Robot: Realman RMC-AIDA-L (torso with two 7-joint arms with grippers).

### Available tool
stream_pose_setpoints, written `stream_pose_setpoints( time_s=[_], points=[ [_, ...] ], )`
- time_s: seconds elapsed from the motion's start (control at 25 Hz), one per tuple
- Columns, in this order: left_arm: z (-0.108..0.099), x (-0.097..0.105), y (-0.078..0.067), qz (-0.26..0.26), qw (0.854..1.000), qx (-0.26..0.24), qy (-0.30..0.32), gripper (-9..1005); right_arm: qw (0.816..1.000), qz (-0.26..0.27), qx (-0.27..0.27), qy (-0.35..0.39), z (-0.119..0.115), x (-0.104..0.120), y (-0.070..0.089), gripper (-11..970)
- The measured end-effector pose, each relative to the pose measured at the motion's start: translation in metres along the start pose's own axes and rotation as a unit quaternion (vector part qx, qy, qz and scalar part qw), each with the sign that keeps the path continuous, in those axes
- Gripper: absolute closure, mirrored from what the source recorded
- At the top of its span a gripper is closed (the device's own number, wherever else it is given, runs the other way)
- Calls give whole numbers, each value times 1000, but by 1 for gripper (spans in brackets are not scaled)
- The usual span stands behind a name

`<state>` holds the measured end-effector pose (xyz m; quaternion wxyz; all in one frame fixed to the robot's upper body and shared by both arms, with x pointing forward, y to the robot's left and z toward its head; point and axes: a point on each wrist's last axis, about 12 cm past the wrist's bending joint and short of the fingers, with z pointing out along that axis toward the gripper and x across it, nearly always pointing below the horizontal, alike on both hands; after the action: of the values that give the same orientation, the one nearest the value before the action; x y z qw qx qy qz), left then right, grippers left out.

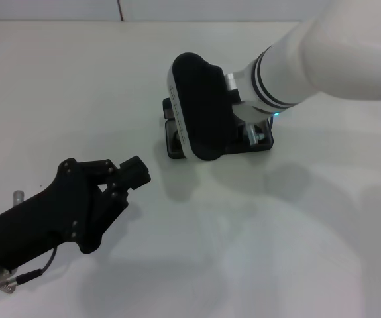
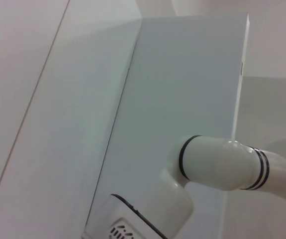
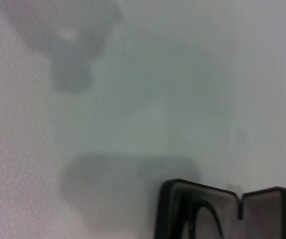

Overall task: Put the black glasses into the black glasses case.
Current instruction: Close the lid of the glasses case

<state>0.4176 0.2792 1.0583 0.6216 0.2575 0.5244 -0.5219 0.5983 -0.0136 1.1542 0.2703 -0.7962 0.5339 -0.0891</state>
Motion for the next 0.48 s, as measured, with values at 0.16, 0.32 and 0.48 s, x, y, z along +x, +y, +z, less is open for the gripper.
stream_pose_setpoints(
  time_s=[0.16, 0.32, 0.48],
  points=[
    [1, -1, 1, 1, 1000, 2, 0, 954, 1000, 6, -4, 1, -4, 2, 7, 808],
    [1, -2, 2, 5, 1000, 3, 0, 954, 999, 40, -10, -13, -11, 6, 16, 808],
    [1, -8, 7, 12, 1000, 2, -7, 954, 989, 132, -10, -65, -32, 19, 23, 808]
  ],
)
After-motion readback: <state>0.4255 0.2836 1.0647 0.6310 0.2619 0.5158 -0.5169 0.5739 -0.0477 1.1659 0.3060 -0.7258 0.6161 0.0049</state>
